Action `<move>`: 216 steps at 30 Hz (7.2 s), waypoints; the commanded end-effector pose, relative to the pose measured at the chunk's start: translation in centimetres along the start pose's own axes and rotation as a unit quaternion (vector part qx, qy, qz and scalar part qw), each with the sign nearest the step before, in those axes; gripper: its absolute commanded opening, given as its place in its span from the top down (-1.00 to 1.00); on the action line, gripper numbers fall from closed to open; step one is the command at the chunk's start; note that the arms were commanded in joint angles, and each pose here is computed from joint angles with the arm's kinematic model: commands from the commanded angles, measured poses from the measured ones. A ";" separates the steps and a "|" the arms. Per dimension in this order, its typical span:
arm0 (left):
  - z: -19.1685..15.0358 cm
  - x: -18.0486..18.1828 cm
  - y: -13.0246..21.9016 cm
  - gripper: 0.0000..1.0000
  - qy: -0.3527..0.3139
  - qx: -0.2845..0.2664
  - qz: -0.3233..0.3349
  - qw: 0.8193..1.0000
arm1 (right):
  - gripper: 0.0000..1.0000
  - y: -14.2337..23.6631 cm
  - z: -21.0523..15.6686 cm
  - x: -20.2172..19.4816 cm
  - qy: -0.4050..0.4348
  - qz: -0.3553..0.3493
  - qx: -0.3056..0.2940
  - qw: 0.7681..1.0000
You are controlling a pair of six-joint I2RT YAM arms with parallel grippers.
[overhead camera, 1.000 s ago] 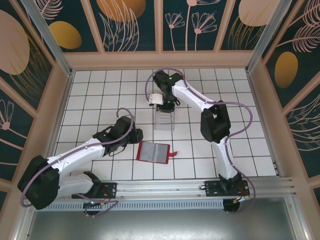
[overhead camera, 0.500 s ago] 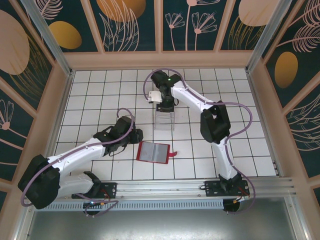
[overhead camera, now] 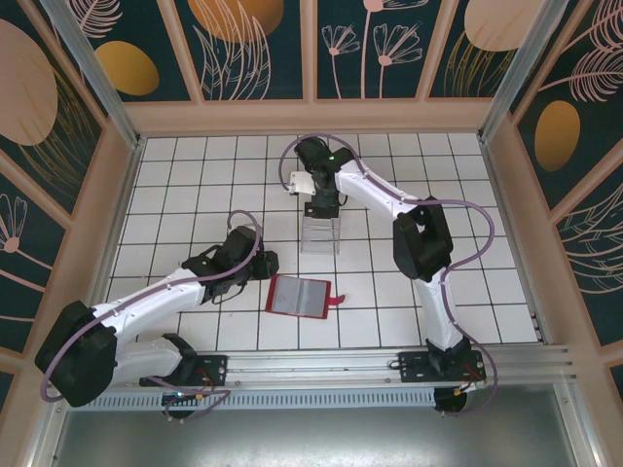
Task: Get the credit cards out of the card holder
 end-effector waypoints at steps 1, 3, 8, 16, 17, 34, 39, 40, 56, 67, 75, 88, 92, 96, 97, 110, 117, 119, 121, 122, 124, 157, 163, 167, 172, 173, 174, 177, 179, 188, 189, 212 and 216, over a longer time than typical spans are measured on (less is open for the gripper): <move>-0.1 0.2 0.0 0.05 -0.006 0.001 0.011 1.000 | 0.42 0.5 -0.3 -0.2 0.000 -0.006 -0.012 1.000; -0.2 0.3 0.0 0.05 -0.006 0.002 0.012 1.000 | 0.42 0.1 -0.4 0.0 -0.002 -0.004 -0.010 1.000; -0.1 0.3 0.1 0.05 -0.006 0.000 0.013 1.000 | 0.41 0.3 -0.4 -1.0 -0.017 -0.029 -0.013 0.999; 0.0 0.2 0.2 0.05 -0.007 -0.002 0.010 1.000 | 0.40 3.9 0.0 -2.9 -0.073 -0.076 -0.037 0.994; 0.0 0.2 0.2 0.05 -0.008 -0.002 0.010 1.000 | 0.39 4.5 0.2 -2.9 -0.087 -0.075 -0.047 0.992; -3.3 -2.3 -0.6 0.10 -0.008 0.160 -0.082 0.984 | 0.54 10.8 -1.5 3.8 -0.528 0.011 -0.160 0.834; -4.4 -2.3 -1.5 0.09 -0.019 0.191 -0.048 0.980 | 0.55 10.4 -1.7 7.2 -0.581 0.078 -0.177 0.791; -4.5 -2.3 -1.7 0.07 -0.022 0.192 -0.040 0.980 | 0.55 10.3 -1.8 7.8 -0.584 0.085 -0.178 0.788; -5.8 -2.1 -3.4 0.03 -0.027 0.224 0.003 0.974 | 0.53 9.3 -2.7 10.8 -0.599 0.109 -0.165 0.776; -6.6 -2.8 -4.1 0.03 -0.022 0.244 -0.011 0.969 | 0.53 8.7 -2.2 12.0 -0.607 0.142 -0.181 0.760; -6.7 -3.5 -4.4 0.06 -0.011 0.244 -0.036 0.969 | 0.53 7.7 -1.9 14.5 -0.636 0.205 -0.191 0.719; -7.7 -2.6 -4.7 0.50 0.017 0.241 -0.067 0.968 | 0.54 5.1 0.4 20.1 -0.655 0.337 -0.181 0.652; -7.9 -2.4 -4.6 0.58 0.022 0.239 -0.075 0.968 | 0.49 4.0 1.7 21.0 -0.650 0.349 -0.165 0.655; -8.1 -2.2 -4.6 0.65 0.022 0.239 -0.078 0.968 | 0.47 3.1 2.3 21.4 -0.650 0.355 -0.151 0.655; -8.1 -2.2 -4.7 0.66 0.022 0.239 -0.079 0.968 | 0.46 2.9 2.4 21.4 -0.651 0.355 -0.148 0.655; -7.9 -2.3 -4.4 0.70 0.023 0.234 -0.085 0.968 | 0.64 0.9 2.1 22.7 -0.655 0.360 -0.120 0.653; -7.3 -2.4 -3.7 0.70 0.021 0.214 -0.078 0.974 | 0.87 0.5 1.8 23.2 -0.657 0.357 -0.113 0.654; -6.6 -2.5 -3.1 0.67 0.018 0.194 -0.066 0.979 | 0.90 0.6 1.7 23.2 -0.655 0.355 -0.114 0.657; -6.1 -2.2 -2.6 0.64 0.015 0.174 -0.046 0.984 | 0.91 0.6 1.5 23.3 -0.656 0.353 -0.112 0.658; -5.9 -2.0 -2.4 0.63 0.015 0.166 -0.033 0.986 | 0.90 0.7 1.5 23.4 -0.655 0.352 -0.112 0.659; -5.7 -1.7 -2.3 0.61 0.015 0.159 -0.017 0.987 | 0.91 0.8 1.3 23.3 -0.656 0.350 -0.115 0.659; -6.0 -5.1 -3.4 0.57 -0.001 0.241 -0.080 0.967 | 0.28 6.0 -2.9 21.0 -0.683 0.246 -0.198 0.658; -6.1 -6.4 -4.0 0.56 -0.003 0.255 -0.106 0.961 | 0.26 7.4 -5.5 19.8 -0.707 0.201 -0.204 0.647; -6.6 -7.2 -4.7 0.56 -0.009 0.266 -0.112 0.957 | 0.25 7.8 -6.0 19.6 -0.712 0.198 -0.207 0.641; -6.1 -7.2 -4.7 0.56 -0.013 0.236 -0.092 0.967 | 0.28 7.7 -5.2 20.2 -0.708 0.245 -0.220 0.625; -5.8 -7.1 -4.5 0.50 -0.016 0.223 -0.084 0.971 | 0.30 7.7 -5.0 20.4 -0.707 0.254 -0.222 0.621; -5.5 -7.0 -4.4 0.48 -0.019 0.214 -0.077 0.974 | 0.32 7.8 -4.7 20.6 -0.706 0.261 -0.224 0.619; -4.7 -5.9 -4.1 0.48 -0.014 0.196 -0.060 0.979 | 0.33 8.2 -3.5 20.7 -0.698 0.285 -0.233 0.615; -4.0 -4.7 -3.9 0.49 -0.002 0.188 -0.053 0.981 | 0.34 8.3 -2.6 20.9 -0.692 0.303 -0.234 0.613; -3.3 0.8 -3.3 0.50 -0.001 0.173 0.034 0.984 | 0.34 6.5 1.9 23.6 -0.656 0.372 -0.196 0.627; -3.4 1.2 -3.3 0.50 -0.003 0.173 0.047 0.984 | 0.34 6.1 2.0 24.0 -0.655 0.377 -0.186 0.628; -3.6 -0.7 -2.0 0.49 0.024 0.191 -0.029 0.981 | 0.39 4.3 -0.6 22.6 -0.671 0.346 -0.153 0.637; -3.7 -1.1 -2.1 0.22 0.036 0.197 -0.048 0.979 | 0.39 4.7 0.4 22.1 -0.667 0.365 -0.179 0.624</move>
Point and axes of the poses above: each hand's point on the last joint's axis, 136 mm out from that joint toward the fingers, its own y axis back along the fingers, its own x axis along the line the jaws close on, z = x × y, the point moved 8 cm from there along y, back along the fingers, and after that the axes turned 10 degrees about y, right-handed, at the moved point
